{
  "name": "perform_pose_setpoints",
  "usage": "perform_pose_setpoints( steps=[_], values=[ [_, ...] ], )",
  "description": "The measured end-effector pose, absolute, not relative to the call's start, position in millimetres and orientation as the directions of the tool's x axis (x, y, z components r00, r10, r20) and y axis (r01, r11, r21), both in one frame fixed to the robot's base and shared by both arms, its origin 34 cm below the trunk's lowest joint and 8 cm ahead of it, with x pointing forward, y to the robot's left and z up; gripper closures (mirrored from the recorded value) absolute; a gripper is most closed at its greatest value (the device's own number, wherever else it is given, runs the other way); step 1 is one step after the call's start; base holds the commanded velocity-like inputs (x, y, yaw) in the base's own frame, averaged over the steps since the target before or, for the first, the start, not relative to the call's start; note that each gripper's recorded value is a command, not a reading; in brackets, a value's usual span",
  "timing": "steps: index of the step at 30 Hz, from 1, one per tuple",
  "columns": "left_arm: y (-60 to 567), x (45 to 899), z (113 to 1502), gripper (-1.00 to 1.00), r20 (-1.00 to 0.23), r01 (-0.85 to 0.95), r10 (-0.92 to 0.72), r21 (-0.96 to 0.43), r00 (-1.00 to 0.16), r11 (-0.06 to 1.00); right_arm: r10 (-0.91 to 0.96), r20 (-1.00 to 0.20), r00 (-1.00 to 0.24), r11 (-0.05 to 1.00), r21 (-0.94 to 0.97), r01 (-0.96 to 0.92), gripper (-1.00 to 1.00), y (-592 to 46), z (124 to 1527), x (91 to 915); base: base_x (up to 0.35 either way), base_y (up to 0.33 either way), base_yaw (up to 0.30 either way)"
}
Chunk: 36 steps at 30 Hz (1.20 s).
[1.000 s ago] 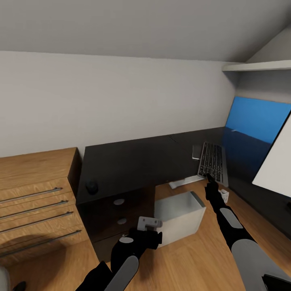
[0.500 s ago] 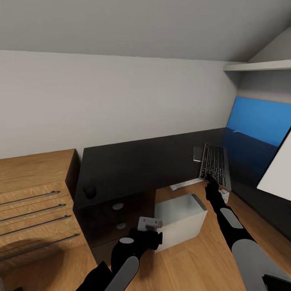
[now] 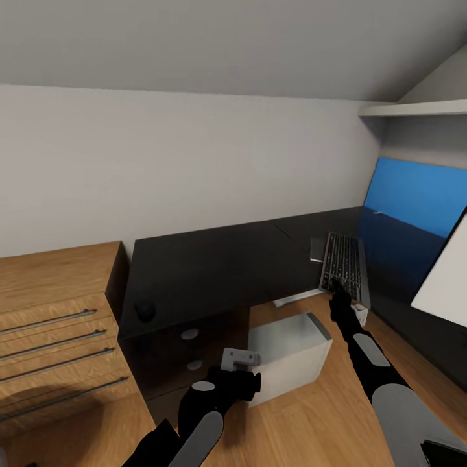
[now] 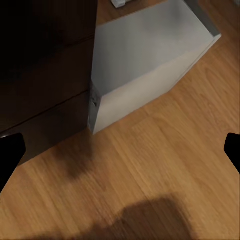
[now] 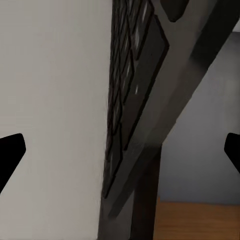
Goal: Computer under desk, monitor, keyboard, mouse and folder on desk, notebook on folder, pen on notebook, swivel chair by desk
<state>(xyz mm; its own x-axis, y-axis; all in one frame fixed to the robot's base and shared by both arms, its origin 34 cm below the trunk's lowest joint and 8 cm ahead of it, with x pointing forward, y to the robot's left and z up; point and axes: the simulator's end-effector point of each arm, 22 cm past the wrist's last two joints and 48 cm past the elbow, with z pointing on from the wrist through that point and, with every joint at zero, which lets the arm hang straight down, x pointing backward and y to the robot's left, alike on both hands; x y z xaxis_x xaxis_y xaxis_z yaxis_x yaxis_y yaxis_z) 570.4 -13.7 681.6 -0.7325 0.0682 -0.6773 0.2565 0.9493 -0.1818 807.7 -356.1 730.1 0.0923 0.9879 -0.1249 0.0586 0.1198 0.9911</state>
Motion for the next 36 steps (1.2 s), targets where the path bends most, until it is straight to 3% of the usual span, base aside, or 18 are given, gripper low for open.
perform_pose_setpoints(
  steps=[36],
  values=[
    [-22, 563, 680, -1.0, -0.674, 0.282, 0.096, -0.172, -0.733, 0.944, 0.981, -0.073, 0.178, 0.064, 0.996, 0.055, -1.0, -390, 733, 801, 0.0, 0.0, 0.0]
  ],
)
